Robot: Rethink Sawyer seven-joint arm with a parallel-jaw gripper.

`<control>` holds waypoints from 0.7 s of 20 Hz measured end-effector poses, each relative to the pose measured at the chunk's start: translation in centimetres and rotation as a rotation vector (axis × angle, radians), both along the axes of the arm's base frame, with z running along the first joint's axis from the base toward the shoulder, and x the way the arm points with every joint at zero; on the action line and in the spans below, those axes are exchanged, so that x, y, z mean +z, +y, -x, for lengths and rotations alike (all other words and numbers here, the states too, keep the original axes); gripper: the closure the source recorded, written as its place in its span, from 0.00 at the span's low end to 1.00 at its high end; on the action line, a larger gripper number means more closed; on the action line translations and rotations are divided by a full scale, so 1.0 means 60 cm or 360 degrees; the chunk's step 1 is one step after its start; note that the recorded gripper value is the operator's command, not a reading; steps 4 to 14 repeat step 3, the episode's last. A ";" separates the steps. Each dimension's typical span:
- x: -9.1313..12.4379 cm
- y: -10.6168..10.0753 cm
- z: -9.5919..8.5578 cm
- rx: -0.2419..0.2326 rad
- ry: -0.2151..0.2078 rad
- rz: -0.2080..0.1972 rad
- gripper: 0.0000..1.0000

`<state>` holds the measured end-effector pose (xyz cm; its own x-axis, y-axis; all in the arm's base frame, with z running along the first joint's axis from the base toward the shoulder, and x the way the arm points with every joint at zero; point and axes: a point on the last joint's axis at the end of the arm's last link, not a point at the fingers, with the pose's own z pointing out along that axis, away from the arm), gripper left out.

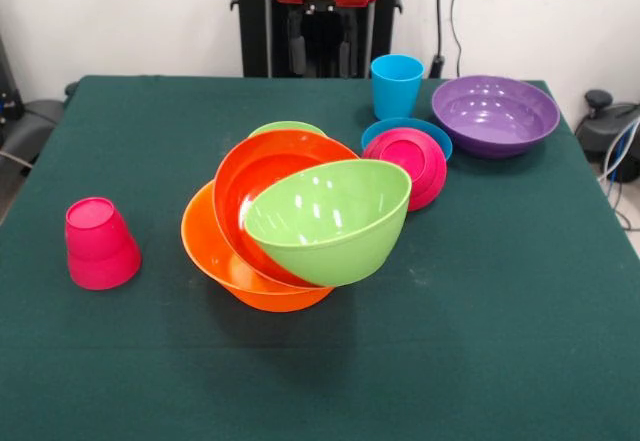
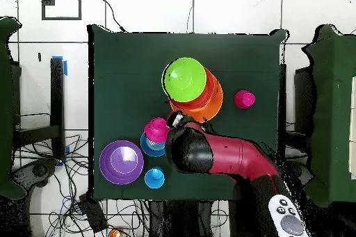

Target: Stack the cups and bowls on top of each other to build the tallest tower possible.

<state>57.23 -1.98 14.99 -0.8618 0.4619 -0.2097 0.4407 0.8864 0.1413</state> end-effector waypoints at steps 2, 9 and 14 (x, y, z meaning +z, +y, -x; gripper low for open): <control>0.000 0.000 0.000 0.0001 0.0001 0.0003 0.00; -0.002 0.002 0.000 0.0008 0.0005 0.0016 0.00; -0.002 0.002 0.000 0.0008 0.0005 0.0016 0.00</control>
